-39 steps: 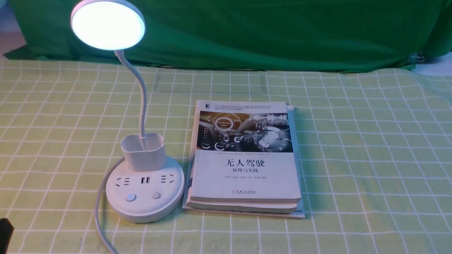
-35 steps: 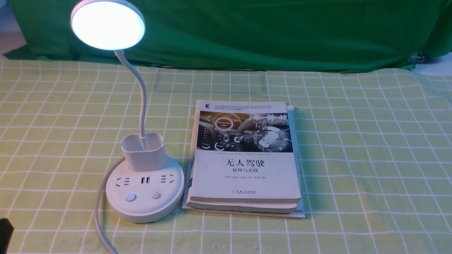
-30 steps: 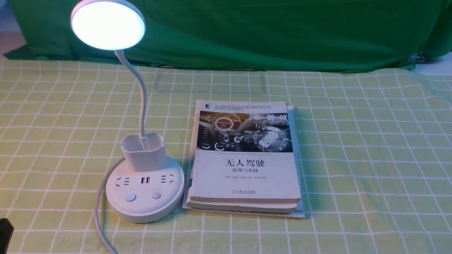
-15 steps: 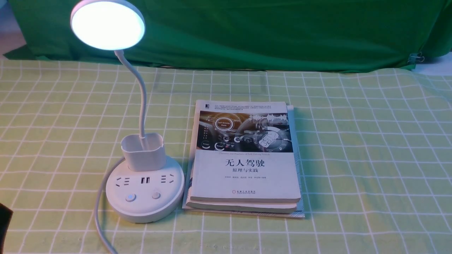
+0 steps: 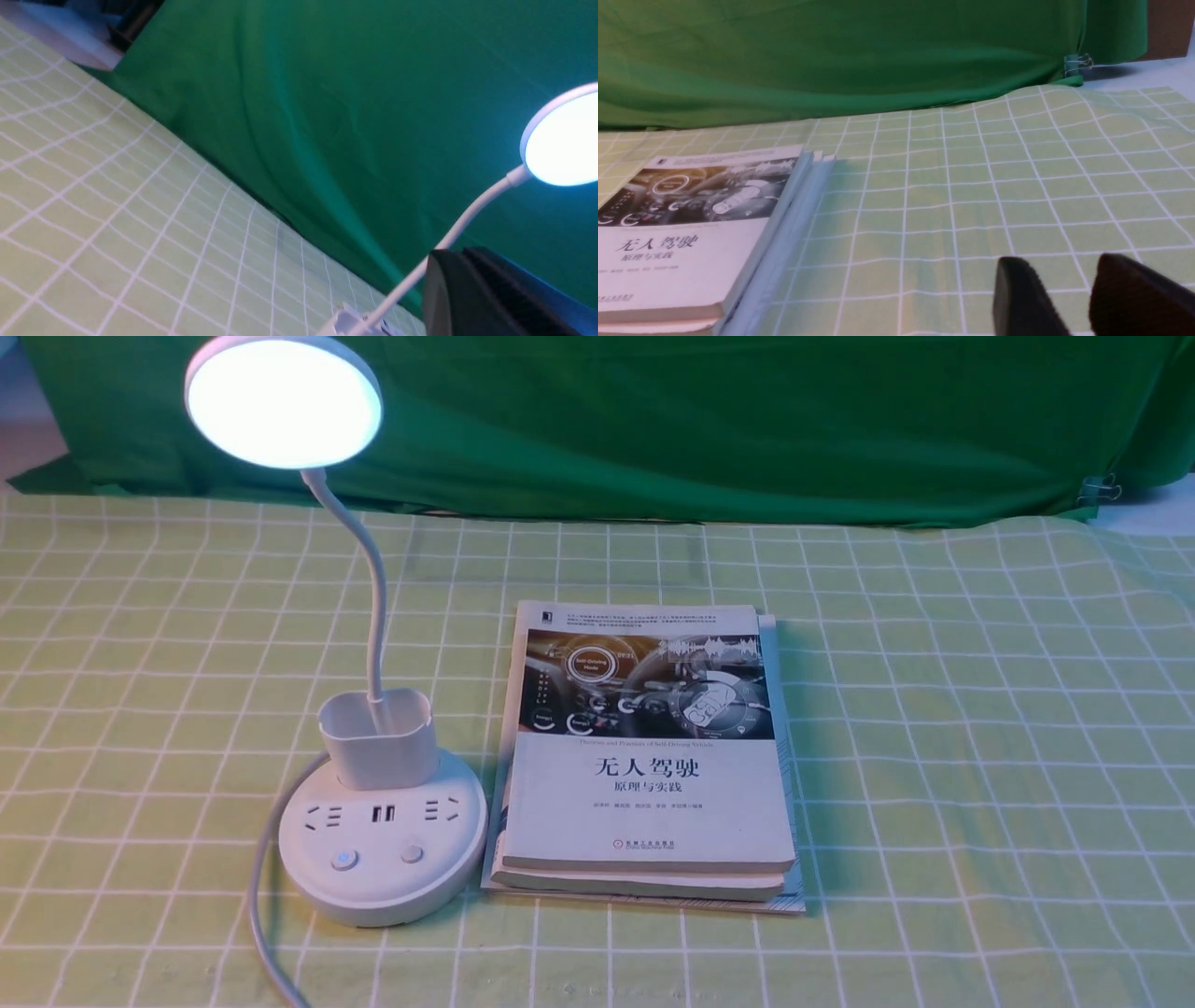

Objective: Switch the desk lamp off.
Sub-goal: Use the left arm to press the button switch on the lamp holder

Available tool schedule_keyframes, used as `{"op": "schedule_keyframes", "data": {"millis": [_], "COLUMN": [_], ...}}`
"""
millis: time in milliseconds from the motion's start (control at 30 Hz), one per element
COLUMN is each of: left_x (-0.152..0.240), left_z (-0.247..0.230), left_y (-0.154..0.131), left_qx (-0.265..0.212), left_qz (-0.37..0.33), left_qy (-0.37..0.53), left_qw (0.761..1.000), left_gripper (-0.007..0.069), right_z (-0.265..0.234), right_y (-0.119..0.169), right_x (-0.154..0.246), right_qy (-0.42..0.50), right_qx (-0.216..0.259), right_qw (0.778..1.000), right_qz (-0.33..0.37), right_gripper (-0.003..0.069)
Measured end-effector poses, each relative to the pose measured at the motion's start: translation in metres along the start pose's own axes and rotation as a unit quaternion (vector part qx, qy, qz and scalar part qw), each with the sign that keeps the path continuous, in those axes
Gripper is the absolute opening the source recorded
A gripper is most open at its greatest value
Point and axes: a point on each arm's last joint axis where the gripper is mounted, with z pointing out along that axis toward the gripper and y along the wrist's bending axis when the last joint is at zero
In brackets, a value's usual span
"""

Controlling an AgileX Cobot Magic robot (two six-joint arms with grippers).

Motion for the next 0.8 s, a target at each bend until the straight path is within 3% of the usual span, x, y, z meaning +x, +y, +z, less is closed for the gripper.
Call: {"op": "schedule_keyframes", "data": {"millis": [133, 267, 367, 400, 467, 500, 533, 600, 700, 800], "left_x": [-0.015, -0.025, -0.024, -0.023, -0.019, -0.019, -0.011, -0.004, 0.022, 0.039], "left_z": [0.01, 0.031, 0.048, 0.062, 0.077, 0.079, 0.093, 0.102, 0.123, 0.134], "left_y": [-0.025, -0.043, -0.048, -0.049, -0.049, -0.049, -0.05, -0.052, -0.064, -0.075], "left_qx": [0.007, -0.007, -0.017, -0.022, -0.025, -0.025, -0.022, -0.015, 0.014, 0.036], "left_qz": [0.02, 0.08, 0.125, 0.147, 0.163, 0.163, 0.174, 0.183, 0.219, 0.236], "left_qy": [0.103, 0.242, 0.35, 0.404, 0.459, 0.464, 0.506, 0.53, 0.594, 0.624], "left_qw": [0.994, 0.967, 0.928, 0.903, 0.873, 0.87, 0.845, 0.828, 0.774, 0.744], "left_gripper": [0.0001, 0.0001, 0.0001, 0.0001, 0.0001, 0.0001, 0.0001, 0.0001, 0.0001, 0.0001], "right_z": [0.0, 0.0, 0.0, 0.0, 0.0, 0.0, 0.0, 0.0, 0.0, 0.0], "right_y": [0.0, 0.0, 0.0, 0.0, 0.0, 0.0, 0.0, 0.0, 0.0, 0.0], "right_x": [0.0, 0.0, 0.0, 0.0, 0.0, 0.0, 0.0, 0.0, 0.0, 0.0], "right_qy": [0.0, 0.0, 0.0, 0.0, 0.0, 0.0, 0.0, 0.0, 0.0, 0.0], "right_qx": [0.0, 0.0, 0.0, 0.0, 0.0, 0.0, 0.0, 0.0, 0.0, 0.0], "right_qw": [1.0, 1.0, 1.0, 1.0, 1.0, 1.0, 1.0, 1.0, 1.0, 1.0], "right_qz": [0.0, 0.0, 0.0, -0.001, -0.001, 0.0, -0.001, -0.001, 0.0, 0.0], "right_gripper": [0.0239, 0.0239, 0.0239, 0.0239, 0.0239, 0.0239, 0.0239, 0.0239, 0.0239, 0.0238]}}
